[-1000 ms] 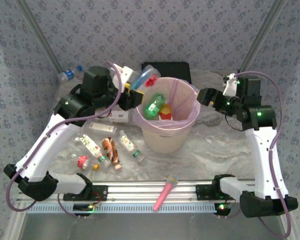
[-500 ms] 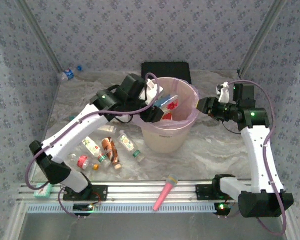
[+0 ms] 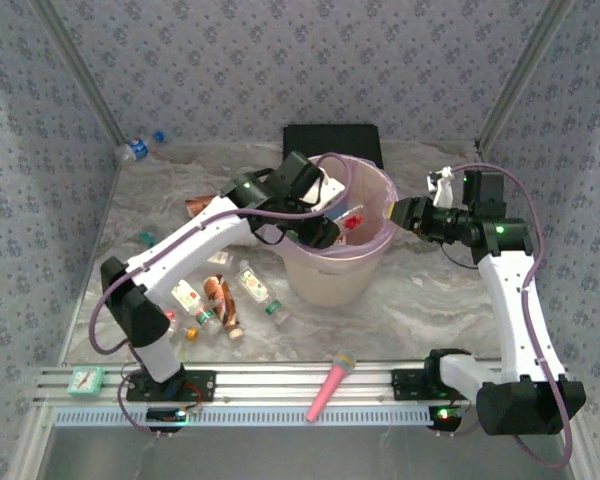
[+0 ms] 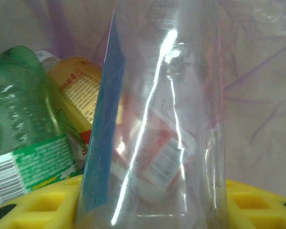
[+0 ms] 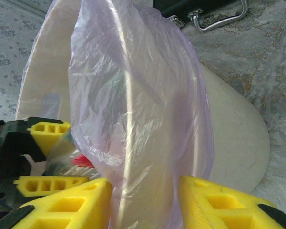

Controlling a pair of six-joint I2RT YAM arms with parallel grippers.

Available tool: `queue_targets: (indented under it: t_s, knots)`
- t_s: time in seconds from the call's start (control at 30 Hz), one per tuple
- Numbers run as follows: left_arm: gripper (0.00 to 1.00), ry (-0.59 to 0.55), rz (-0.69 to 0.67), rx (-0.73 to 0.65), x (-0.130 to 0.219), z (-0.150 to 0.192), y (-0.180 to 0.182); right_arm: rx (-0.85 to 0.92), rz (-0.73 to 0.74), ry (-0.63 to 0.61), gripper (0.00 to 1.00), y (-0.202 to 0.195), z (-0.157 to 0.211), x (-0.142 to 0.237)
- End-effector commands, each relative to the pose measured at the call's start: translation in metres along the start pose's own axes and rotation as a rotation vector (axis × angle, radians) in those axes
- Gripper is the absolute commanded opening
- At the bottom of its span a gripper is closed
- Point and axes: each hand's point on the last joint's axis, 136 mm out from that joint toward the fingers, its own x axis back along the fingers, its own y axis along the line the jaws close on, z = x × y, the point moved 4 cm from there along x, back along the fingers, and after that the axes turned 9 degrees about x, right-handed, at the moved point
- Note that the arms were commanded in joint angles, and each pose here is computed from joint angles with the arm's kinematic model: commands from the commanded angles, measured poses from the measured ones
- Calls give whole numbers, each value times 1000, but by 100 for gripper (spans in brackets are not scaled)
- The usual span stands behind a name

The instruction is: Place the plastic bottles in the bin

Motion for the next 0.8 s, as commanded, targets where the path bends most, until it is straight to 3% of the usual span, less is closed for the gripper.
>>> queue_targets:
  t_s: [0.0, 0.1, 0.17, 0.6, 0.77]
  knots:
    - [3, 47, 7, -10, -9, 6, -9, 13, -11, 6, 43, -1, 1, -2]
    - [9, 50, 32, -10, -11, 9, -14, 13, -11, 12, 42, -2, 0, -4]
    - [22, 32, 69, -15, -8, 7, -19, 12, -8, 14, 43, -3, 0, -5]
    - [75, -21, 82, -64, 17, -8, -27, 12, -4, 20, 42, -5, 0, -8]
    - [91, -45, 49, -86, 32, -14, -24, 16, -3, 22, 42, -4, 1, -7]
